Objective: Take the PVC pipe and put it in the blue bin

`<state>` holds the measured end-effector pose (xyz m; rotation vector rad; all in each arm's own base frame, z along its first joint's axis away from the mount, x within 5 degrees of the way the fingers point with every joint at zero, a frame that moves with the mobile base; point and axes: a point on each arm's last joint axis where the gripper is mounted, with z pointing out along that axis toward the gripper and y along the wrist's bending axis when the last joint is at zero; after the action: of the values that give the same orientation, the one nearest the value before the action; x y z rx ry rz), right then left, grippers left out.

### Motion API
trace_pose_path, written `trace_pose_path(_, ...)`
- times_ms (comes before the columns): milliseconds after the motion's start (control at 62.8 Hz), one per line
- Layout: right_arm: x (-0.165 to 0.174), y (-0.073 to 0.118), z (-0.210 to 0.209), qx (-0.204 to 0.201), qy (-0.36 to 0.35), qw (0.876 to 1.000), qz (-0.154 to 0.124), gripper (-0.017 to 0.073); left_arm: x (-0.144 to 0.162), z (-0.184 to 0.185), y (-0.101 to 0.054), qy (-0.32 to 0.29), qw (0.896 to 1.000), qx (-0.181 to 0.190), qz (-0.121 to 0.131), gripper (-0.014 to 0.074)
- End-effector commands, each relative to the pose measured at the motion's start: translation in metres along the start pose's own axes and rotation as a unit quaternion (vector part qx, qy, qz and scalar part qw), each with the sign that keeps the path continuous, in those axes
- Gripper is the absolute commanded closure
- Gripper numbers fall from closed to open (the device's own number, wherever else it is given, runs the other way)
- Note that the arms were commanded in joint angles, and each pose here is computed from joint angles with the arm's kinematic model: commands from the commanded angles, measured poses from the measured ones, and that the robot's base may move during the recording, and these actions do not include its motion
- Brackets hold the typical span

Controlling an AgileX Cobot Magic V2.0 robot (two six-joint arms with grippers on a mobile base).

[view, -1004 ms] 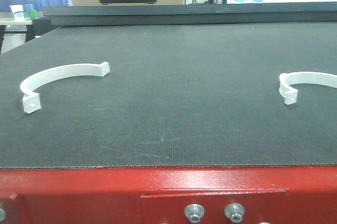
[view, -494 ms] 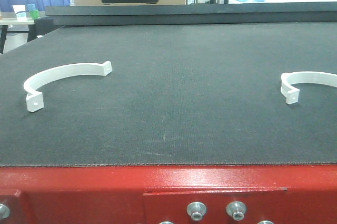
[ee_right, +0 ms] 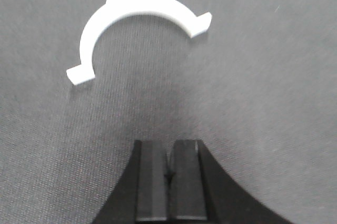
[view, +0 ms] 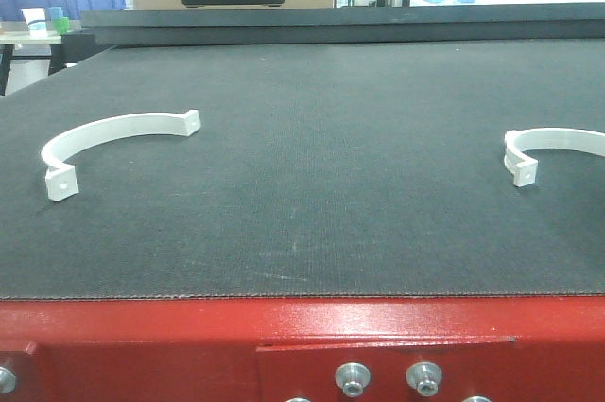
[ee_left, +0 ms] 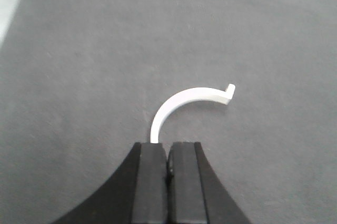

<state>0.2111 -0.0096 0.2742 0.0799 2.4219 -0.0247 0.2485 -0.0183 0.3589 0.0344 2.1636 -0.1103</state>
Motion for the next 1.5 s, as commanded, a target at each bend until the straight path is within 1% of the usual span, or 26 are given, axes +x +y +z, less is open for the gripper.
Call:
trace_pose_path(0,-0.004,0.001,0.007,-0.006,-0.002,1.0,0.008,0.0727,-0.002,0.003,-0.001,-0.001,1.0,0.008,-0.019,0.0704)
trace_pose_path(127,-0.002,0.004,0.013,-0.022,0.011,0.999,0.036,0.0727,-0.001,0.006,-0.001,0.005,1.0,0.009,-0.021,0.0704)
trace_pose_path(239,-0.006,0.004,0.015,-0.023,-0.003,0.999,0.038,0.0727,-0.001,0.006,-0.001,0.009,1.0,0.01,-0.022,0.0704)
trace_pose_path(350,-0.013,0.004,0.015,-0.023,-0.042,0.998,0.04,0.0727,0.002,0.006,-0.001,0.025,0.999,0.011,-0.023,0.0704)
trace_pose_path(478,-0.018,0.005,0.014,-0.033,-0.069,0.995,0.06,0.0727,0.003,0.006,-0.001,0.031,0.999,0.012,-0.023,0.0704)
trace_pose_path(558,-0.019,0.006,0.015,-0.037,-0.074,0.994,0.071,0.0727,0.004,0.006,-0.001,0.034,0.999,0.012,-0.023,0.0704)
trace_pose_path(669,-0.023,0.005,0.015,-0.037,-0.089,0.993,0.071,0.0727,0.004,0.006,-0.001,0.035,0.999,0.012,-0.023,0.0704)
trace_pose_path(733,-0.027,0.006,0.016,-0.038,-0.08,0.994,0.071,0.0727,0.004,0.006,-0.001,0.035,0.999,0.012,-0.023,0.0704)
trace_pose_path(908,-0.061,0.008,0.013,-0.044,-0.066,0.995,0.067,0.0711,0.004,0.006,-0.001,0.035,0.999,0.012,-0.023,0.0704)
trace_pose_path(940,-0.072,0.009,0.012,-0.046,-0.065,0.995,0.066,0.0711,0.004,0.006,-0.001,0.035,0.999,0.012,-0.023,0.0704)
trace_pose_path(1051,-0.098,0.011,0.02,-0.05,-0.033,0.996,0.064,0.0711,0.004,0.006,-0.001,0.035,0.999,0.012,-0.023,0.0704)
trace_pose_path(1131,-0.111,0.014,0.03,-0.053,-0.002,0.995,0.081,0.071,0.004,0.006,-0.001,0.035,0.999,0.012,-0.023,0.0704)
trace_pose_path(1242,-0.126,0.024,0.049,-0.054,0.047,0.993,0.092,0.071,0.004,0.006,-0.001,0.035,0.999,0.012,-0.024,0.0704)
trace_pose_path(1290,-0.131,0.029,0.058,-0.047,0.068,0.993,0.09,0.071,0.004,0.006,-0.002,0.036,0.999,0.014,-0.026,0.0704)
trace_pose_path(1418,-0.138,0.044,0.085,-0.017,0.126,0.989,0.07,0.071,0.004,0.006,-0.003,0.036,0.999,0.02,-0.035,0.0704)
trace_pose_path(1481,-0.14,0.05,0.096,-0.016,0.147,0.987,0.066,0.071,0.004,0.006,-0.003,0.036,0.998,0.023,-0.04,0.0704)
